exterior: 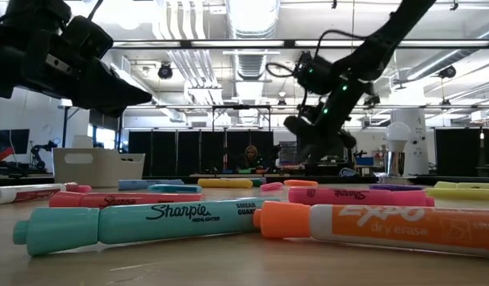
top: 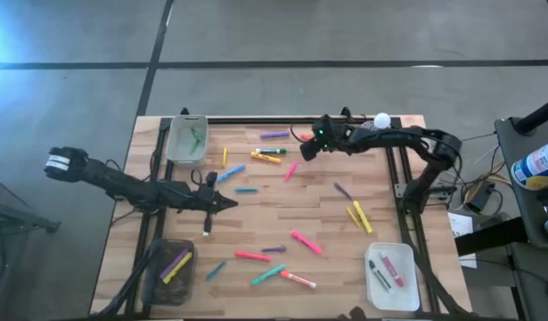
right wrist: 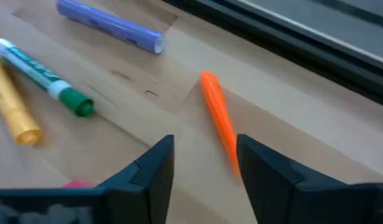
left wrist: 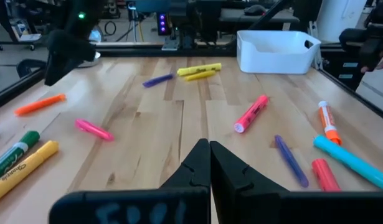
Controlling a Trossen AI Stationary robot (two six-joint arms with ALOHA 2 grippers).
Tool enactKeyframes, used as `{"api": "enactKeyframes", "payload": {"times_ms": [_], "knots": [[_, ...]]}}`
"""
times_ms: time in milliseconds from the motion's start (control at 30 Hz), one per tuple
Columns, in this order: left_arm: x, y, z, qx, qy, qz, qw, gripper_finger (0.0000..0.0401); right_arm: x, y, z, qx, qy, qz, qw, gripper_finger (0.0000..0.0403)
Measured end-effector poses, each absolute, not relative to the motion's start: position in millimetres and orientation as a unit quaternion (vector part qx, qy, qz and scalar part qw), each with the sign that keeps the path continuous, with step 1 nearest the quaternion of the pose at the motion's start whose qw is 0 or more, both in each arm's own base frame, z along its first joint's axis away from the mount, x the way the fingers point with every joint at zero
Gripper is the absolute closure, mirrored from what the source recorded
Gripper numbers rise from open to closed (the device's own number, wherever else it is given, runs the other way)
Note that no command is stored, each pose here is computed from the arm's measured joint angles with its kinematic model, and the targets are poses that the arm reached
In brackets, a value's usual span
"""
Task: Pick & Place Markers
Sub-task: Put the orange pen into the gray bin
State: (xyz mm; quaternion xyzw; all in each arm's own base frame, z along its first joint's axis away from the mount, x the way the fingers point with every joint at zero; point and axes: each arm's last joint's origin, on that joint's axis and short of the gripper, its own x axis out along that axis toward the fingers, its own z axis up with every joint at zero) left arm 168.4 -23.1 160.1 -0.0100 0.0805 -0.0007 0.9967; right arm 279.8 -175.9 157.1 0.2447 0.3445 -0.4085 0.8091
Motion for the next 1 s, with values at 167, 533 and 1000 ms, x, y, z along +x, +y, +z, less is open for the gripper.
{"api": "enactKeyframes", "payload": {"times_ms": [167,533,1000], "knots": [[168.8,-23.1,158.8,-0.009,0.085,0.000,0.996,0.0401,292.2,-183.6,142.3,0.236,0.367,-0.403,0.804,0.0226],[168.8,-23.1,158.9,-0.012,0.084,0.000,0.996,0.0401,292.3,-191.9,120.9,0.241,0.399,-0.412,0.783,0.0267],[168.9,-22.9,159.0,-0.013,0.084,0.003,0.996,0.0401,301.2,-198.5,140.9,0.283,0.332,-0.455,0.776,0.0249]]}}
